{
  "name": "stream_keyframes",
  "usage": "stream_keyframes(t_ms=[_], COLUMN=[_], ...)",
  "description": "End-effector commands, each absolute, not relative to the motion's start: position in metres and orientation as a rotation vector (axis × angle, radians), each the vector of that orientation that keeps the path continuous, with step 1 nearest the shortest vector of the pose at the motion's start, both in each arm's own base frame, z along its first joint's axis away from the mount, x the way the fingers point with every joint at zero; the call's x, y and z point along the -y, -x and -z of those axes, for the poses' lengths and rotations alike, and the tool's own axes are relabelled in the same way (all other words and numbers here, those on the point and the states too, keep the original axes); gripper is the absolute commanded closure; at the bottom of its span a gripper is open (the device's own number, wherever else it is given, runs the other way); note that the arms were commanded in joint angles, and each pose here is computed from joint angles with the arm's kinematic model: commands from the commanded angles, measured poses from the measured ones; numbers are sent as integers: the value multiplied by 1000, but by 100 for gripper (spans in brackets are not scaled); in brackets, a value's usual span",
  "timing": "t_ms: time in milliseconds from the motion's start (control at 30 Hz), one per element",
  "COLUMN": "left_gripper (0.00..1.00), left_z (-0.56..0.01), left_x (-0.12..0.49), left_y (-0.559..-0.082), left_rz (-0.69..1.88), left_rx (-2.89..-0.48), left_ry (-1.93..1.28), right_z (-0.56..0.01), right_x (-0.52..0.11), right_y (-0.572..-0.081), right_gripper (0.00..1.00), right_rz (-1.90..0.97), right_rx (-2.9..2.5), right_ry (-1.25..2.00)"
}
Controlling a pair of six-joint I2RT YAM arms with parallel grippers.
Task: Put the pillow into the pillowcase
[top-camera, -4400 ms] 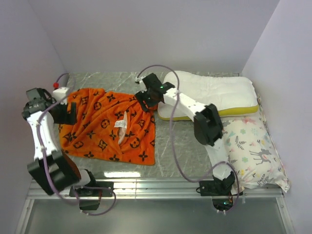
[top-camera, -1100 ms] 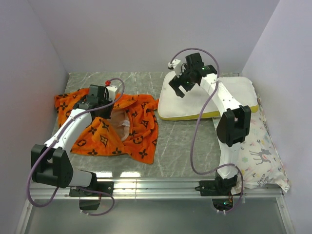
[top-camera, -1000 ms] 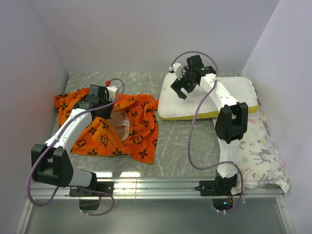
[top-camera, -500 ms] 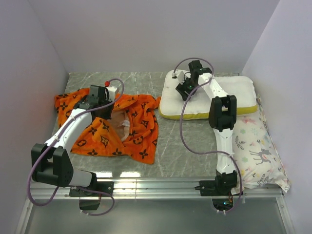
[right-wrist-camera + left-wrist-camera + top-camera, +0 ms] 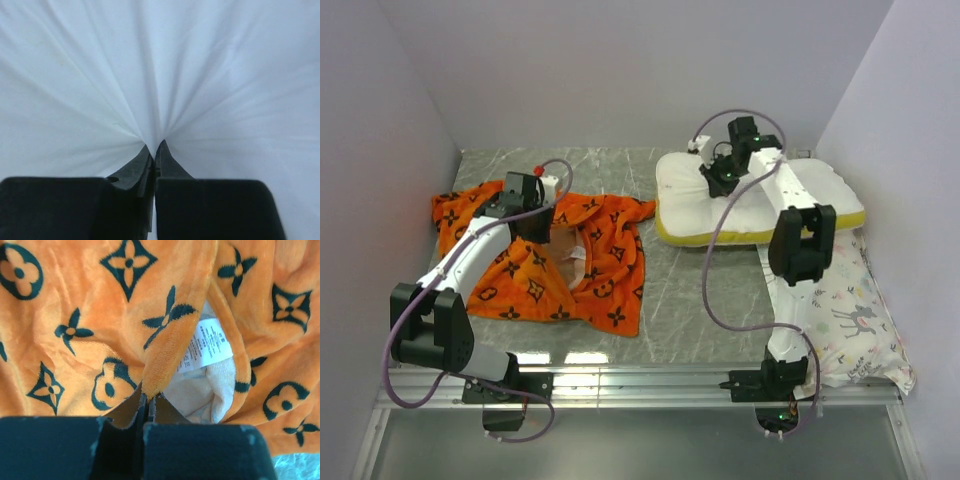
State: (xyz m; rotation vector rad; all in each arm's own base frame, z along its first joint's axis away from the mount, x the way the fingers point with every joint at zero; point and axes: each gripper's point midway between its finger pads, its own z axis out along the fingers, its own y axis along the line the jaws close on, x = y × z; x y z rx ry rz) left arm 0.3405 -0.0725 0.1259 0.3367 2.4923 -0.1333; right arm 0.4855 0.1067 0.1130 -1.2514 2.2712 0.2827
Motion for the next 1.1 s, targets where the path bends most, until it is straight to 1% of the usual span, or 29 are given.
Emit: stream_keyframes(t_ms=[0, 67, 267, 333, 400, 433, 533, 700, 867, 1067], left_gripper=[100, 100, 100, 100, 100, 100, 100, 100, 100, 99], left_z=[-147, -148, -162, -167, -173, -175, -177, -181, -190, -189], left_x=[78, 76, 83, 85, 88, 88, 90, 96, 106, 108], left_y=[-356, -358, -360, -360, -359, -359, -356, -346, -333, -329], left_rz=[186, 184, 243, 258, 276, 281, 296, 346, 424, 436], left_rx=[-2434, -2428, -2381, -2367, -2349, -2342, -2336, -2319, -2269, -2268], left_ry=[-290, -285, -251, -251, -250, -252, -252, -288, -349, -360], right_z=[-227, -242, -255, -243, -244, -231, -215, -200, -191, -179], right_x=[-119, -126, -170, -193, -207, -218, -236, -263, -287, -308], right_y=[-440, -411, -337, -310, -292, -276, -253, -247, -259, -274], right_gripper=[100, 100, 100, 100, 100, 100, 100, 100, 100, 100], right_rz=[-345, -379, -480, -531, -543, -570, -594, -608, -637, -628], right_rx=[-2024, -1994, -1873, -1843, -1799, -1798, -1783, -1776, -1794, -1806], right_ry=[1268, 1308, 1468, 1547, 1582, 1641, 1713, 1744, 1748, 1775])
